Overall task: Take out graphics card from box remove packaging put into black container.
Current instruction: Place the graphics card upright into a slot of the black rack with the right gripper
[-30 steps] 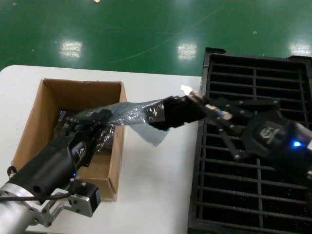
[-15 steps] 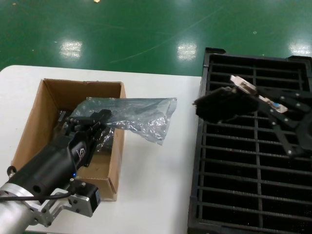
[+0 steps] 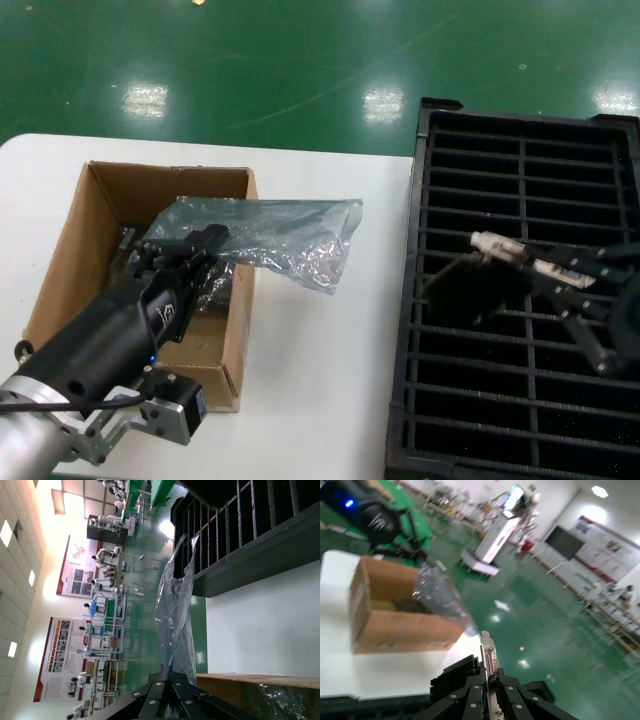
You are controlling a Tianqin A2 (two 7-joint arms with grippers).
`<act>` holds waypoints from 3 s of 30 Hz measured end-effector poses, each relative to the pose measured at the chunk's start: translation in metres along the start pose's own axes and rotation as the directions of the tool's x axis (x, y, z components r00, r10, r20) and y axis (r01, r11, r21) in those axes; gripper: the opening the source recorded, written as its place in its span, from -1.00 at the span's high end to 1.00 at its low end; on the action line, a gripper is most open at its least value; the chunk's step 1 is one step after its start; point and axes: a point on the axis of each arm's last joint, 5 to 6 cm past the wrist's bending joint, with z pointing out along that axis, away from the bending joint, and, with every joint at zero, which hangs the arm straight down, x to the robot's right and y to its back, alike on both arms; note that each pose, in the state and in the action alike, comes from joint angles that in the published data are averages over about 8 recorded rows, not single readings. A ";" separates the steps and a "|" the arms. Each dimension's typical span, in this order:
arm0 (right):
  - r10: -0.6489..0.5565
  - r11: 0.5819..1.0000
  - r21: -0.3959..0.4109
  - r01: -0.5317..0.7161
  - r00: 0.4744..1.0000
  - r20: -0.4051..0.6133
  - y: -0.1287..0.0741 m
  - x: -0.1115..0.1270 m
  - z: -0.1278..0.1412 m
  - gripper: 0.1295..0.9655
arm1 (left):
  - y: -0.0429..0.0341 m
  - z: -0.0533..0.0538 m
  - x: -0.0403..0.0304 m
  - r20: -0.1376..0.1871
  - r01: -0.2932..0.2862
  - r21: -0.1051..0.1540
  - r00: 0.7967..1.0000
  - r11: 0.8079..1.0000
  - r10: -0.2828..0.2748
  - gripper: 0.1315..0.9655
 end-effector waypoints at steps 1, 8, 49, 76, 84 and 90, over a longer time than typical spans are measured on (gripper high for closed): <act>-0.006 1.000 -0.009 0.006 1.000 0.013 0.000 0.000 0.002 0.91 | 0.0000 0.000 0.0000 0.000 0.000 0.000 1.000 1.000 0.000 0.98; -0.035 0.997 -0.069 0.041 0.995 0.092 -0.003 -0.005 0.015 0.91 | 0.0000 0.000 0.0000 0.000 0.000 0.000 1.000 1.000 0.000 0.98; -0.128 0.967 -0.190 0.168 0.971 0.203 0.002 -0.009 0.043 0.91 | 0.0000 0.000 0.0000 0.000 0.000 0.000 1.000 1.000 0.000 0.98; -0.118 0.966 -0.200 0.166 0.965 0.233 0.017 -0.008 0.053 0.91 | 0.0000 0.000 0.0000 0.000 0.000 0.000 1.000 1.000 0.000 0.98; -0.119 0.965 -0.202 0.170 0.963 0.243 0.021 -0.007 0.057 0.90 | 0.0000 0.000 0.0000 0.000 0.000 0.000 1.000 1.000 0.000 0.98; -0.116 0.965 -0.202 0.168 0.962 0.246 0.023 -0.006 0.057 0.77 | 0.0000 0.000 0.0000 0.000 0.000 0.000 1.000 1.000 0.000 0.98</act>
